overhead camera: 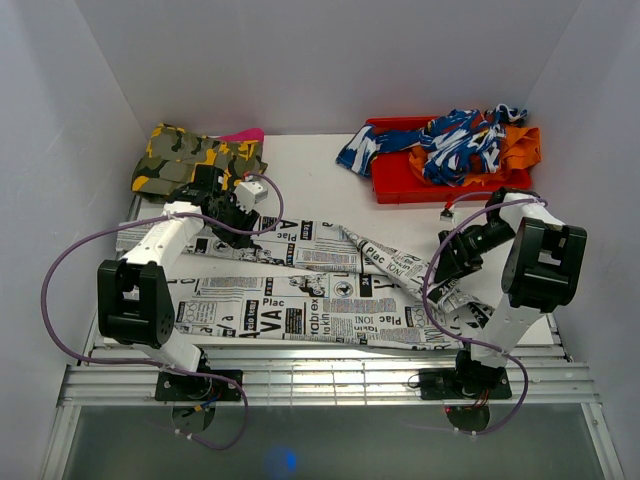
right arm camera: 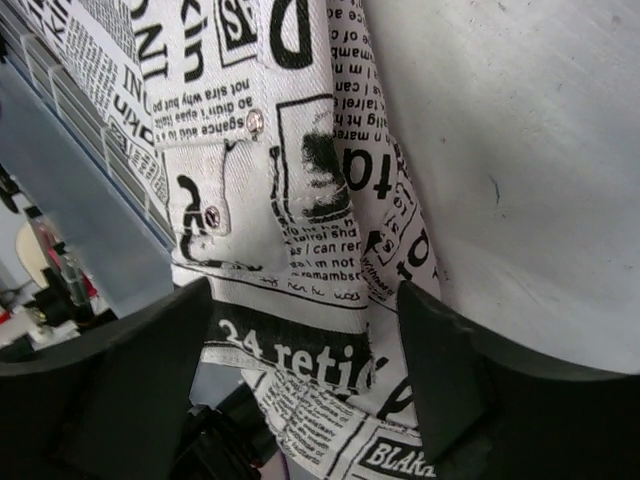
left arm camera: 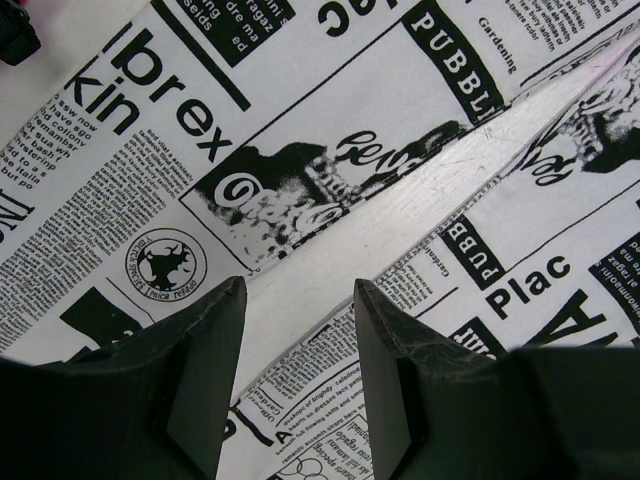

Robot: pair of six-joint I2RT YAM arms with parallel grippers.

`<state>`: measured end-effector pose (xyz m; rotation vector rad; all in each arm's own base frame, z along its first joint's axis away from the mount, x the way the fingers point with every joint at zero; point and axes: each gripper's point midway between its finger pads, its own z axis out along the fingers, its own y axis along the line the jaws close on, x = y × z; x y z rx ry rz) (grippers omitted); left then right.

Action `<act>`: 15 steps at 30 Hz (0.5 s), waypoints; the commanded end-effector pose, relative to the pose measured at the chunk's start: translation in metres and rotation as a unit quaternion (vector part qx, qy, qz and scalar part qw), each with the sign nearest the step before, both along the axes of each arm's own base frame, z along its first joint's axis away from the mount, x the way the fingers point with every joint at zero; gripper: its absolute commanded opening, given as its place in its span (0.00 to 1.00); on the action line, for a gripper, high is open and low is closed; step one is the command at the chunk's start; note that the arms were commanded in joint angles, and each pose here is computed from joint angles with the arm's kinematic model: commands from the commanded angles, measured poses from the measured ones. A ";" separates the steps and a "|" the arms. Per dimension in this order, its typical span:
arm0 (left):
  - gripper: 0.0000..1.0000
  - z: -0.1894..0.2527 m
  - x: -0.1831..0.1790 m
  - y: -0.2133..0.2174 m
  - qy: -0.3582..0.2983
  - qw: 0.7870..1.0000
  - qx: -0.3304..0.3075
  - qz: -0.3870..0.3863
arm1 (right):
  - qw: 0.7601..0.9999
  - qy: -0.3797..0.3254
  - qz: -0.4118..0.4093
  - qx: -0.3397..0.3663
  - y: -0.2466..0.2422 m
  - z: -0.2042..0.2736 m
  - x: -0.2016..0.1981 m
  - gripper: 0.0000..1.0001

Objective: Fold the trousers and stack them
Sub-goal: Flatten the trousers out

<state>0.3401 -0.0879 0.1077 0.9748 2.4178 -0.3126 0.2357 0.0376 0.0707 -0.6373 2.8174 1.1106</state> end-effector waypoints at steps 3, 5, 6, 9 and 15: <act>0.58 0.011 0.004 -0.003 -0.022 1.000 -0.012 0.002 | 1.000 0.006 -0.005 0.004 -0.003 0.010 -0.005 0.60; 0.58 0.010 0.003 -0.002 -0.020 1.000 -0.011 0.002 | 1.000 -0.007 -0.005 0.010 -0.003 0.018 0.001 0.42; 0.58 0.009 0.003 -0.002 -0.020 1.000 -0.011 0.002 | 1.000 -0.013 -0.005 0.009 -0.004 0.021 0.004 0.32; 0.58 0.007 0.003 -0.001 -0.018 1.000 -0.009 0.004 | 0.998 -0.054 -0.002 -0.015 -0.013 0.034 0.025 0.13; 0.57 0.002 0.003 0.001 -0.012 1.000 -0.003 0.011 | 0.984 -0.156 0.011 -0.082 -0.042 0.069 0.084 0.08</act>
